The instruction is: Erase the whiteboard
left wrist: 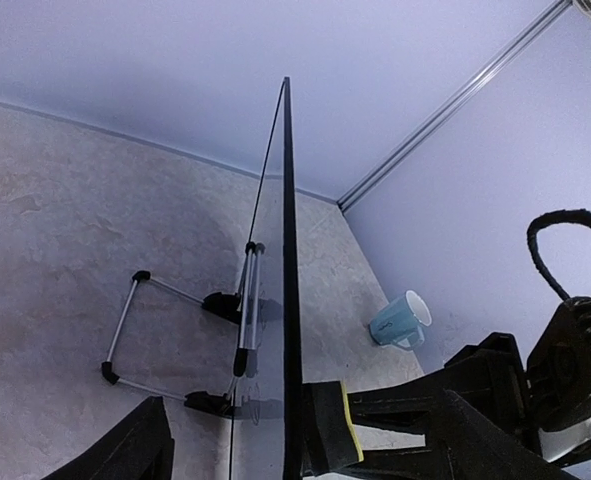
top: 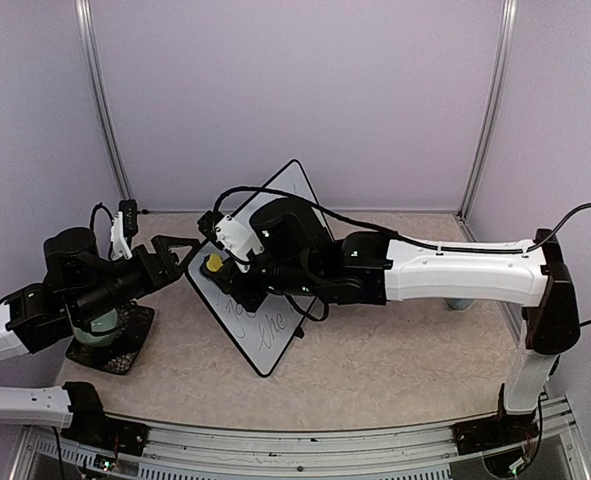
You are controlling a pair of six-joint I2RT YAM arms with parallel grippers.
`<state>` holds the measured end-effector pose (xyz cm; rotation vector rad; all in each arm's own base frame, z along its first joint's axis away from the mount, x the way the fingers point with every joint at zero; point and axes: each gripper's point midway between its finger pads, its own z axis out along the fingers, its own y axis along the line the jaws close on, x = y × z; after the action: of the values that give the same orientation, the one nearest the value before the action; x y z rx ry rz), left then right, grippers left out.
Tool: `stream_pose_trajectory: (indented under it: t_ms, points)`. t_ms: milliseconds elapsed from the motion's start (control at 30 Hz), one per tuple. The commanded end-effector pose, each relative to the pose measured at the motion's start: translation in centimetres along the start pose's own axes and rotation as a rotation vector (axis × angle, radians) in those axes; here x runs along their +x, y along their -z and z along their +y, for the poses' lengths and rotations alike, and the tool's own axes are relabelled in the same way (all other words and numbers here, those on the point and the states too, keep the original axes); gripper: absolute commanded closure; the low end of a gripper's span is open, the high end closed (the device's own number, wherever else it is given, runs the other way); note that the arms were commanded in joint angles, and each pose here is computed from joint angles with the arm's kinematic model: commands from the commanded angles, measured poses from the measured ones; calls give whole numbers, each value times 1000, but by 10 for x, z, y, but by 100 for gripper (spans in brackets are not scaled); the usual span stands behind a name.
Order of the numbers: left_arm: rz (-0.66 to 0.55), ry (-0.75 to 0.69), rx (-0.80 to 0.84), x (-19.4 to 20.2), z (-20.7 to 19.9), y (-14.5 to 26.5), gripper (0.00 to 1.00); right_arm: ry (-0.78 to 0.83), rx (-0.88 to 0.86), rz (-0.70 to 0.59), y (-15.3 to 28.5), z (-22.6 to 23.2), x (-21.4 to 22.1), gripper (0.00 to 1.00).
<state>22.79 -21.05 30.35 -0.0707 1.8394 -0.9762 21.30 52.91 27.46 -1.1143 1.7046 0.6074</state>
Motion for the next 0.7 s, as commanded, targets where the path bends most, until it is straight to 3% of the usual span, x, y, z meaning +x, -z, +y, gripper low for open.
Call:
stream_pose_trajectory:
  t_ms: [0, 233, 667]
  points:
    - [-21, 16, -80, -1, 8, 1, 15, -1, 66, 11, -5, -2, -3, 90]
    - [-26, 36, -60, 5, 10, 3, 16, -4, 125, 33, -11, -7, 7, 90]
    - [-6, 38, -55, 14, 13, -2, 32, -7, 139, 72, -10, -7, 29, 95]
